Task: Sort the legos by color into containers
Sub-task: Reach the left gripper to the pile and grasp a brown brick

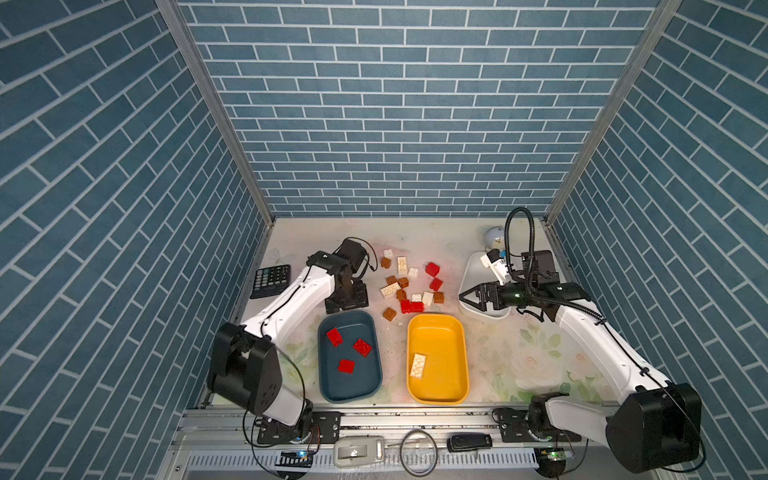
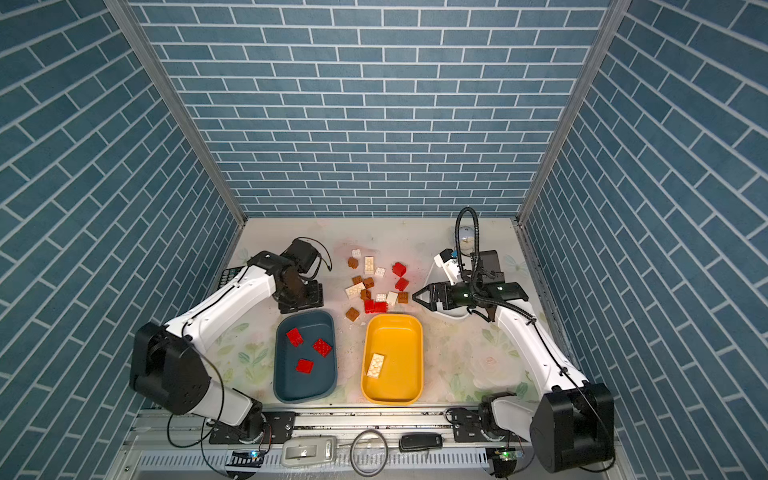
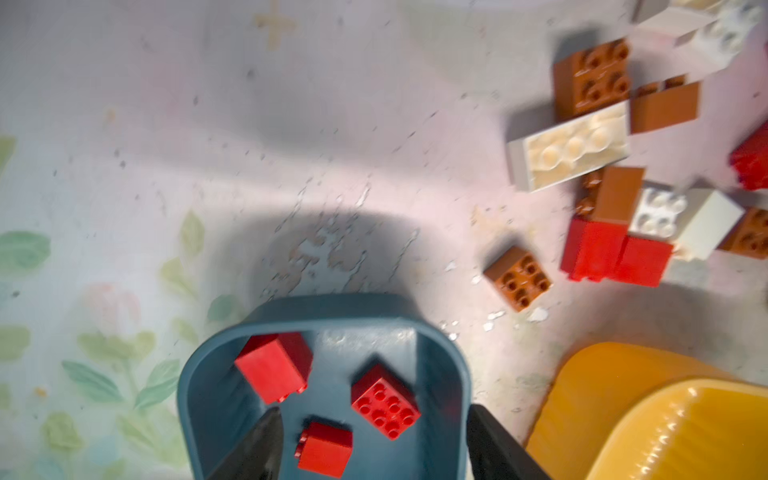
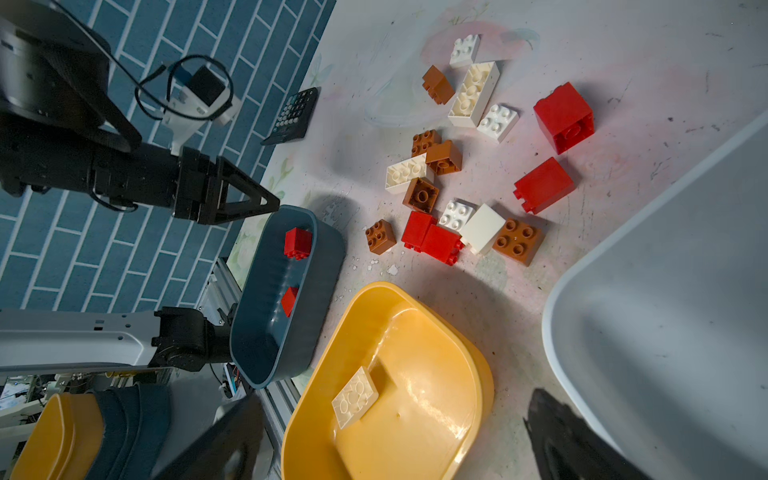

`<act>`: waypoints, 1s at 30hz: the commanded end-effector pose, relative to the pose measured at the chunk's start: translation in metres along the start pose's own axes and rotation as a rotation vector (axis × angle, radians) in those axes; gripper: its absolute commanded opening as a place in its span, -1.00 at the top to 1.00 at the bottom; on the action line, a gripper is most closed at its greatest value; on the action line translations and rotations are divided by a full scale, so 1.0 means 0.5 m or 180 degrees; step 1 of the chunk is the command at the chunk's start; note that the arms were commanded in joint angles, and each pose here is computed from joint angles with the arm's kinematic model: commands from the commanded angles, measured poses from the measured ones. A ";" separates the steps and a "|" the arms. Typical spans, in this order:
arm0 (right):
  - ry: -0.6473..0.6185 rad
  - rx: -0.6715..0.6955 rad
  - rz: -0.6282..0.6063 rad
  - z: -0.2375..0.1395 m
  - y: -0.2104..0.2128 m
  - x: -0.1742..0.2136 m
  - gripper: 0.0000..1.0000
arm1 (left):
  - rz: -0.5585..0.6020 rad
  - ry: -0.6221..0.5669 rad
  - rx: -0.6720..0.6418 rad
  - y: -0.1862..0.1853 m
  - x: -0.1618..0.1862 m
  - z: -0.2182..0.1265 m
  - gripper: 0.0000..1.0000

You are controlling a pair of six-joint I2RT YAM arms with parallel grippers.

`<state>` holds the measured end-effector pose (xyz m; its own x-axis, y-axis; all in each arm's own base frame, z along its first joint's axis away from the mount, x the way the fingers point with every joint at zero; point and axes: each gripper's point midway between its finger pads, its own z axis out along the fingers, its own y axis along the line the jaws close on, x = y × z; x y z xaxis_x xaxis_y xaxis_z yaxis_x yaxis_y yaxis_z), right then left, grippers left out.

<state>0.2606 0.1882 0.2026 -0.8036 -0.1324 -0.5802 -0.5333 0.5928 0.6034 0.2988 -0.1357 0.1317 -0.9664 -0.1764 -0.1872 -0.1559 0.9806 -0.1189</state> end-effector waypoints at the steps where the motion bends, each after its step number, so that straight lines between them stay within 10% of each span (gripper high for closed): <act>1: -0.0012 0.0034 -0.0056 -0.003 0.003 -0.010 -0.98 | 0.0061 -0.0068 0.0188 -0.072 -0.055 0.023 -0.48; 16: -0.0095 0.0069 -0.0075 0.005 -0.009 -0.032 -0.97 | -0.0998 -0.0419 0.0208 -0.201 -0.280 0.174 -0.48; 30: -0.0050 0.0094 -0.0093 0.007 -0.016 -0.032 -0.97 | -0.1706 -0.0567 -0.0164 -0.183 -0.340 0.265 -0.28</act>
<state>0.2727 0.1876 0.1941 -0.8066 -0.1314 -0.5762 -0.5221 0.6156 0.5904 0.5065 -0.2173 0.0556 -0.7320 -0.6227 -0.2766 -0.5743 0.7823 -0.2412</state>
